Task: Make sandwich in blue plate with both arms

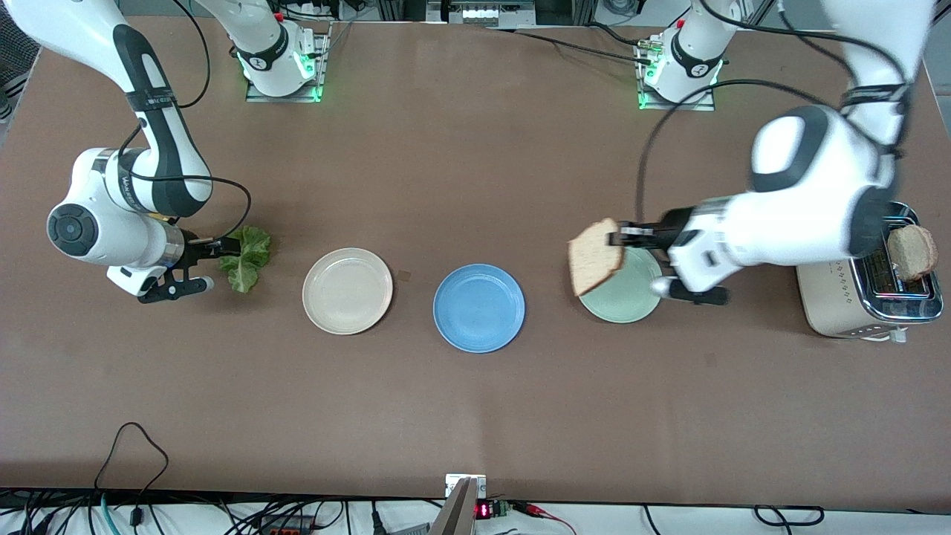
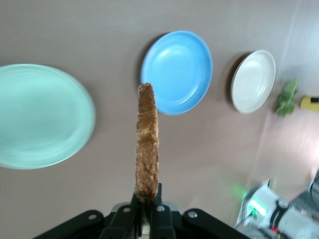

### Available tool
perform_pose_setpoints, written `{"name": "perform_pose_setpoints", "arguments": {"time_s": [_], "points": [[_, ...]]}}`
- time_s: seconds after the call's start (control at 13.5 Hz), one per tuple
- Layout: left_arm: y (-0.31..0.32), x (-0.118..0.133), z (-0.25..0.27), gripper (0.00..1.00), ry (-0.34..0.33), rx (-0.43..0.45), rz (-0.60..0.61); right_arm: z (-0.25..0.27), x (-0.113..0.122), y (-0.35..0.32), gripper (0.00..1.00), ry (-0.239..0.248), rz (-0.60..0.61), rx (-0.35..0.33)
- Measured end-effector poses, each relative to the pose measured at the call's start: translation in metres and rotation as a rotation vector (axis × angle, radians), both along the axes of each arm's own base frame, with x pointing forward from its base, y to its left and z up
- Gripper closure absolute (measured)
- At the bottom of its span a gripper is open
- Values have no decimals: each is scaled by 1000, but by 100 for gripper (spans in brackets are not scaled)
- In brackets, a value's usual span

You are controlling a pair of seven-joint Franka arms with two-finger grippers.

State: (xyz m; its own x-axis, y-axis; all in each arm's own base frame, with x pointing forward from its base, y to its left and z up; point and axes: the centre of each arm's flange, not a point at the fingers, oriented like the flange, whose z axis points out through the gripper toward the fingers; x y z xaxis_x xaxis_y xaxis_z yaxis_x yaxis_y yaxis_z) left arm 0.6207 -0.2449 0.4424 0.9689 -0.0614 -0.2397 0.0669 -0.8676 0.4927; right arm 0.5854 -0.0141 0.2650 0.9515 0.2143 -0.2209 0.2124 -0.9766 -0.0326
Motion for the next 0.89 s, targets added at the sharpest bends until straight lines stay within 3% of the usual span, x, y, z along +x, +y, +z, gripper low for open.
{"name": "perform_pose_setpoints", "arguments": {"time_s": [0.37,0.74,0.89], "points": [[-75,17,-89,93,-25,-135,165,-3,1,0,0,-4,1,0],[-128,7,-137,93,-82,-168,207,-4,1,0,0,-8,1,0],[-145,-2,-163,93,-68,-167,206,-4,1,1,0,-7,1,0]]}}
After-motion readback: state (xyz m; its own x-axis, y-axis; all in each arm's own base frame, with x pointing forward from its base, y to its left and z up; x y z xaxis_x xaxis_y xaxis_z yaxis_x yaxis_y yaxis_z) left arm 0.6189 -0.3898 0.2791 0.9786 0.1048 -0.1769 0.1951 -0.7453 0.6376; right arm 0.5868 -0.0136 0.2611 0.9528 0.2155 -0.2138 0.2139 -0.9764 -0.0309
